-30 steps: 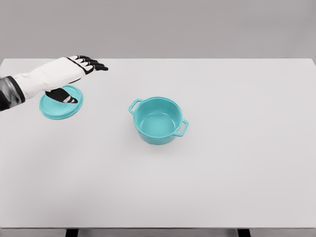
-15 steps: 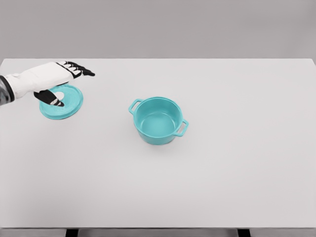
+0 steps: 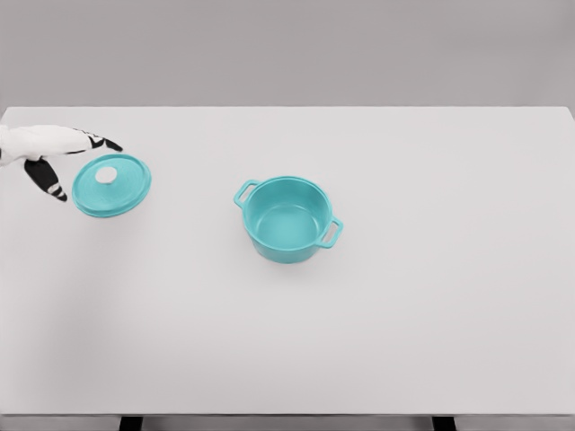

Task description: Cover the pot with left arm

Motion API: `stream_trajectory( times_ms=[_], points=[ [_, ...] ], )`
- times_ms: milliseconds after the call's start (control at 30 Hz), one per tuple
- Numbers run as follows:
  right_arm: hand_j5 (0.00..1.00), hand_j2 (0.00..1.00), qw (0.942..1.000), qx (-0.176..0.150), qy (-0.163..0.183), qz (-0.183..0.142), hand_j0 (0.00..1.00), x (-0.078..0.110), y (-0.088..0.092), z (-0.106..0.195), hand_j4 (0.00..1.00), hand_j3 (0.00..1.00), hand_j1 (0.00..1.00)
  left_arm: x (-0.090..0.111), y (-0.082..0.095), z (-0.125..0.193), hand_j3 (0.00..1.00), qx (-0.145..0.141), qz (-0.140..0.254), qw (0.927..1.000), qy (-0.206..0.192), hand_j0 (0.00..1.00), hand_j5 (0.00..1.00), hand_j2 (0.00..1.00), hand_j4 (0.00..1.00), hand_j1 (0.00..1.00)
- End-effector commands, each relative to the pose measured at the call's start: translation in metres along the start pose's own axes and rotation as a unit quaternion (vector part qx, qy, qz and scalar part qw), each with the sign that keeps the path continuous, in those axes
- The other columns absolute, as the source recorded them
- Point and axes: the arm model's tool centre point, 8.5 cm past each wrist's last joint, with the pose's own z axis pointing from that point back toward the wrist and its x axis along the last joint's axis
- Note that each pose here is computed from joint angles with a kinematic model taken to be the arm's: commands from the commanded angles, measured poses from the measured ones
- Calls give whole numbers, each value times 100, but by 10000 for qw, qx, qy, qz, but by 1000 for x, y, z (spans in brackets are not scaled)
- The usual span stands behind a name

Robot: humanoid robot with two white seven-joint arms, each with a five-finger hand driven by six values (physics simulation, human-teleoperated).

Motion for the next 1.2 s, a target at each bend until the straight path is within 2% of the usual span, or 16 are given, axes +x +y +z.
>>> stream_trajectory(
  times_ms=[0,300,433,500,533,1167],
  points=[
    [100,100,10000,-2,1,-1,100,0,-1,0,100,100,100,0,-5,-12,100,-116,267,9994,197,100,100,100,100,100],
    [100,100,10000,2,1,6,100,0,0,0,100,100,100,9,-1,-21,100,-108,208,9996,128,100,100,100,100,100],
    [100,100,10000,-4,-7,1,100,1,-1,0,100,100,100,13,0,-25,92,-103,196,9997,70,92,92,92,92,92],
    [100,100,10000,-4,-7,1,100,1,-1,0,100,100,100,14,0,-26,81,-103,199,9997,53,81,81,81,81,81],
    [100,100,10000,1,-1,-1,100,0,0,0,100,100,100,12,-3,-27,80,-153,210,9996,89,80,80,80,80,80],
    [100,100,10000,1,-1,-1,100,0,0,0,100,100,100,9,-10,-43,80,-262,248,9991,238,80,80,80,80,80]
  ],
)
